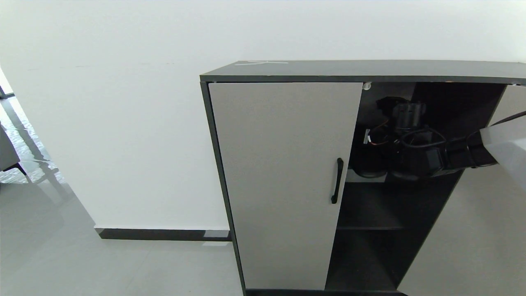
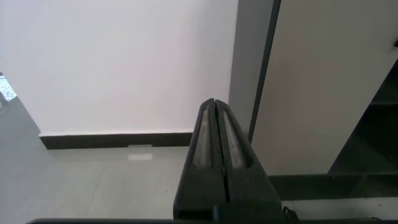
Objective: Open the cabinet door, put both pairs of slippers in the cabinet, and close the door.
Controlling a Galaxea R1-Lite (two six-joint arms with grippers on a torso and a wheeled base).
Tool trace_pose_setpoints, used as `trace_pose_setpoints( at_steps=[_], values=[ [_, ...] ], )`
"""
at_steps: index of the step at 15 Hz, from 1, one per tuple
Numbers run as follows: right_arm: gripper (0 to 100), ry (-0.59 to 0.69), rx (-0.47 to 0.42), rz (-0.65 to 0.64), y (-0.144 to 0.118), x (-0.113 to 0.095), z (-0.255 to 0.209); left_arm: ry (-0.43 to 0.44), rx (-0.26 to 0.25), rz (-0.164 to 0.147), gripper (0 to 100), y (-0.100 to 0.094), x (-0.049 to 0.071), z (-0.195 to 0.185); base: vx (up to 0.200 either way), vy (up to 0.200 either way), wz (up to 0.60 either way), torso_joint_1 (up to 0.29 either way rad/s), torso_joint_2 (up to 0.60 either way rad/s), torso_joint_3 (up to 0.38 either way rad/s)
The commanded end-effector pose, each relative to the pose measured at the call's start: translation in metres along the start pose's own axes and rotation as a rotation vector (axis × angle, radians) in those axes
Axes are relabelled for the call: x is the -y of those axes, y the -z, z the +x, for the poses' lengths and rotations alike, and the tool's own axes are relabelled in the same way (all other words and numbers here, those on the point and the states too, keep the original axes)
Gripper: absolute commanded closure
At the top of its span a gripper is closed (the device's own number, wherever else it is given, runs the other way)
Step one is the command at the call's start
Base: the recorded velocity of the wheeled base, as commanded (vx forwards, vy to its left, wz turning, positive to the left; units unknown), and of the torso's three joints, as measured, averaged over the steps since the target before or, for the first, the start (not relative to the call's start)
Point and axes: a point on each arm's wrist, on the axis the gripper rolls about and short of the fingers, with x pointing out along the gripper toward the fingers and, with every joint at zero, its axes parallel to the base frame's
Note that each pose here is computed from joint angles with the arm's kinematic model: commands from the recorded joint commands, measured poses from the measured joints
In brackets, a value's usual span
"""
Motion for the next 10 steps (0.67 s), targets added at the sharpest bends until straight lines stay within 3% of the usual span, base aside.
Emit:
trace_pose_setpoints(
  at_steps=[1, 10],
  values=[
    [0, -0.001, -0.006, -0.001, 0.001, 0.0, -0.003, -0.002, -0.001, 0.0, 100, 0.0, 0.0, 0.0, 0.0, 0.0, 0.0, 0.0, 0.0, 0.0],
    [0, -0.022, -0.003, 0.002, -0.016, 0.012, -0.046, 0.0, -0.001, 0.0, 100, 0.0, 0.0, 0.0, 0.0, 0.0, 0.0, 0.0, 0.0, 0.0]
  ],
)
